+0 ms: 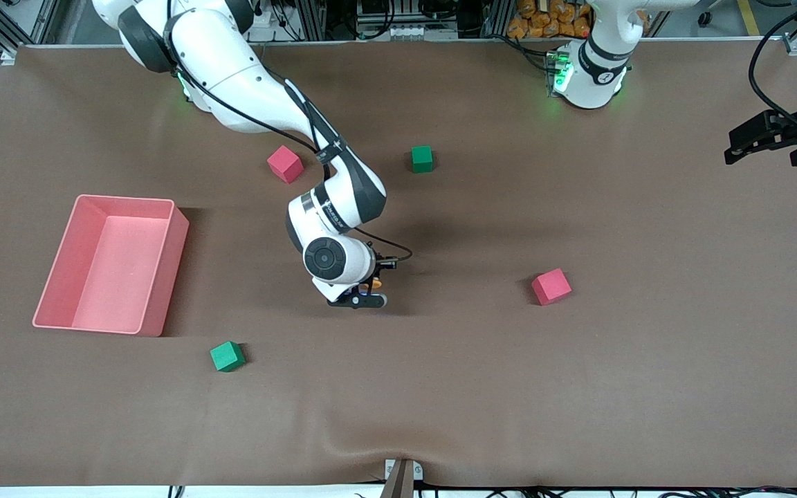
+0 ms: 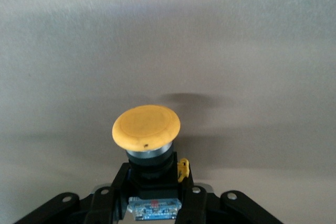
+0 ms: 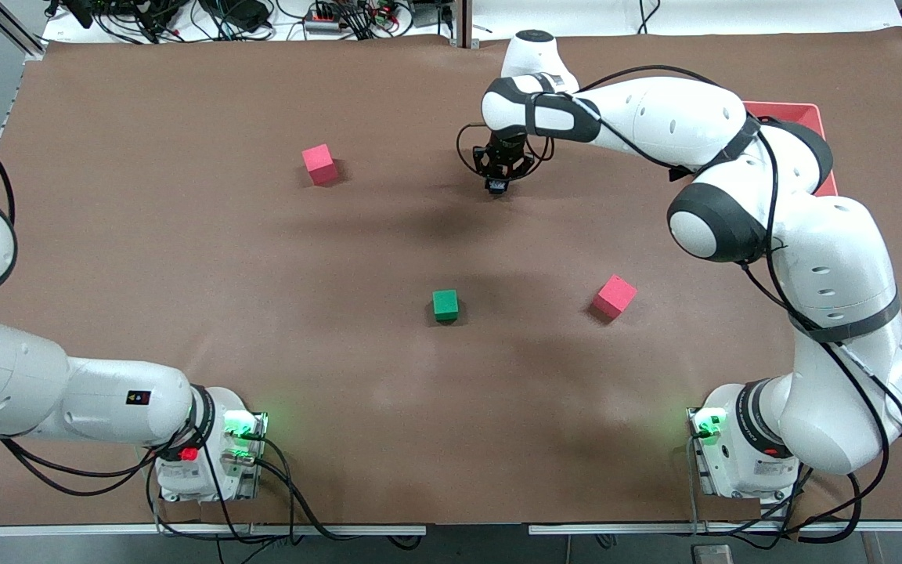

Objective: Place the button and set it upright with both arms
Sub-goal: 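Carry the button out of the tray and lower it onto the table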

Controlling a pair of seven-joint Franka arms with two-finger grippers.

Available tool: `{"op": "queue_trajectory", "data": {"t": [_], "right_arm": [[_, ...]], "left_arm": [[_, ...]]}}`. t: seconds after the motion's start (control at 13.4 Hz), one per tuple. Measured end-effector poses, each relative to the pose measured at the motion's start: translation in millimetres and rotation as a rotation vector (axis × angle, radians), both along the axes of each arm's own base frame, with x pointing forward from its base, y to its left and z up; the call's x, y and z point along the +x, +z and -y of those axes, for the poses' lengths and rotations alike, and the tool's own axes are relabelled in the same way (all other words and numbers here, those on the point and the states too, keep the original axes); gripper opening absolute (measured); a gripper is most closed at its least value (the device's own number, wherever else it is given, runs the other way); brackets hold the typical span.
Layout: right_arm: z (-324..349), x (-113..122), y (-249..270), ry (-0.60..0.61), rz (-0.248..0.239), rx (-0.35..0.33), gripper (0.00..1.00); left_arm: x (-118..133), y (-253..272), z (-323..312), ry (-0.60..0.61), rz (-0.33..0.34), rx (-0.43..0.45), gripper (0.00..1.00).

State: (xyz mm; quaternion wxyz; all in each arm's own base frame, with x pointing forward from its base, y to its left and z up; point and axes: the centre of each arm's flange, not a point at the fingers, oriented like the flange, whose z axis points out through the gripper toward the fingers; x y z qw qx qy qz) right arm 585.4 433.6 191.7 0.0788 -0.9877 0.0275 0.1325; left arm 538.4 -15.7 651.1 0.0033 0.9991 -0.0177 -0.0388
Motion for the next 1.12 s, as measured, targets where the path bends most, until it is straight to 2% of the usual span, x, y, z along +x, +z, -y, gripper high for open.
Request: {"op": "queue_trajectory", "data": {"t": [0.07,0.15,0.52,0.89,1.12], "right_arm": [[1,2,-3,-0.005,0.010,0.002,0.41],[1,3,-8,-0.009,0.017,0.003,0.47],[0,5,-13,-0.014,0.029,0.006,0.99],[2,21,22,-0.025,0.074,0.032,1.00],[23,33,66,-0.022,0.058,0.032,1.00]], "left_arm": [[0,0,0,0.000,0.000,0.000,1.00],[0,0,0,0.000,0.000,0.000,1.00],[0,0,0,-0.001,-0.001,0.000,1.00],[0,-1,9,-0.015,-0.002,-0.014,1.00],[3,-7,16,-0.022,-0.016,-0.051,1.00]]}}
